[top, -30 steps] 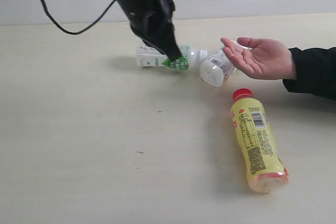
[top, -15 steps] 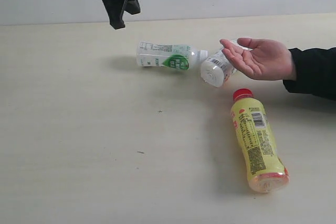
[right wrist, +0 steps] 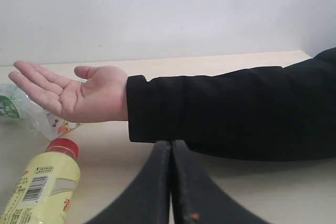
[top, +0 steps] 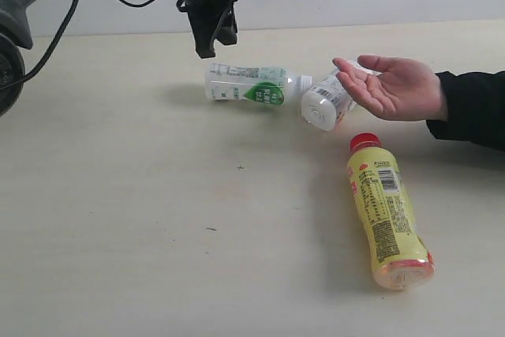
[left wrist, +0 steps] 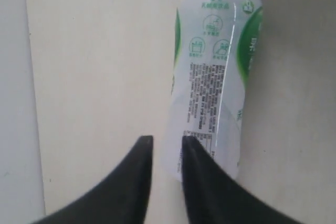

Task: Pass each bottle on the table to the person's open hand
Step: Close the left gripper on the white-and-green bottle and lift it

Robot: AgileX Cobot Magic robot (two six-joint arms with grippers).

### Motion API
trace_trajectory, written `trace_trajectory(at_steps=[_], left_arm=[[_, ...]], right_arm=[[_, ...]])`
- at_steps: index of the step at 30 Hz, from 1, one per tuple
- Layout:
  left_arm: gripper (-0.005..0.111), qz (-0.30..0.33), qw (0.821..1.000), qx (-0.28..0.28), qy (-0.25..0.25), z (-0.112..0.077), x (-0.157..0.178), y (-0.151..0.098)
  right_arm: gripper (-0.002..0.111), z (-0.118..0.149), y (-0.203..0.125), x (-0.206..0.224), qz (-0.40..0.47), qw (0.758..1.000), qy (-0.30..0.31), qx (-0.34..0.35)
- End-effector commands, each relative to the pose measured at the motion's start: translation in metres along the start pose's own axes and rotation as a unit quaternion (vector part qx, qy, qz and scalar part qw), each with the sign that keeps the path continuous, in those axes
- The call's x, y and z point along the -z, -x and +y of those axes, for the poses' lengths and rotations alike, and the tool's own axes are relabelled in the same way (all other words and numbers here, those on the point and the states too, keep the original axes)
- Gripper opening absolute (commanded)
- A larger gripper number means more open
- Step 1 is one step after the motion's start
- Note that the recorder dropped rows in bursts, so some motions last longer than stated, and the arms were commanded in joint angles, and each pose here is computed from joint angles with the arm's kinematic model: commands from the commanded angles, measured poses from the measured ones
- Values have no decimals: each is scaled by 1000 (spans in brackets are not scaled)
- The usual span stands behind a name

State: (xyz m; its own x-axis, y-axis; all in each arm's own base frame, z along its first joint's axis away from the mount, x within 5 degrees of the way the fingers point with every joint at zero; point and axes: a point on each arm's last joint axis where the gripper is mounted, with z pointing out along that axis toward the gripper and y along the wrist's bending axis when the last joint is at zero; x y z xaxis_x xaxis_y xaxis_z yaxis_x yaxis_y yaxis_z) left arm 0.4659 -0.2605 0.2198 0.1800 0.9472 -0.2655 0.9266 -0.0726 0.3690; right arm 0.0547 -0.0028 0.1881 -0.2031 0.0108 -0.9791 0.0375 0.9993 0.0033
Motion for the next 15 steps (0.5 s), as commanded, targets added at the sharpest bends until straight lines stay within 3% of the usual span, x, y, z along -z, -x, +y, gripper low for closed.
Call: trace_trajectory(at_steps=[1, 3, 5, 15], left_arm=[[71, 1, 1000, -5, -8, -1, -3, 0], [94, -1, 1000, 0, -9, -1, -5, 0], [105, -5, 1000, 7, -15, -3, -10, 0], [103, -9, 999, 20, -36, -11, -46, -6]], right_arm=[[0, 0, 0, 0, -5, 1000, 2, 2], [0, 0, 0, 0, -5, 1000, 2, 2], [0, 0, 0, 0, -5, 1000, 2, 2], [0, 0, 0, 0, -5, 1000, 2, 2]])
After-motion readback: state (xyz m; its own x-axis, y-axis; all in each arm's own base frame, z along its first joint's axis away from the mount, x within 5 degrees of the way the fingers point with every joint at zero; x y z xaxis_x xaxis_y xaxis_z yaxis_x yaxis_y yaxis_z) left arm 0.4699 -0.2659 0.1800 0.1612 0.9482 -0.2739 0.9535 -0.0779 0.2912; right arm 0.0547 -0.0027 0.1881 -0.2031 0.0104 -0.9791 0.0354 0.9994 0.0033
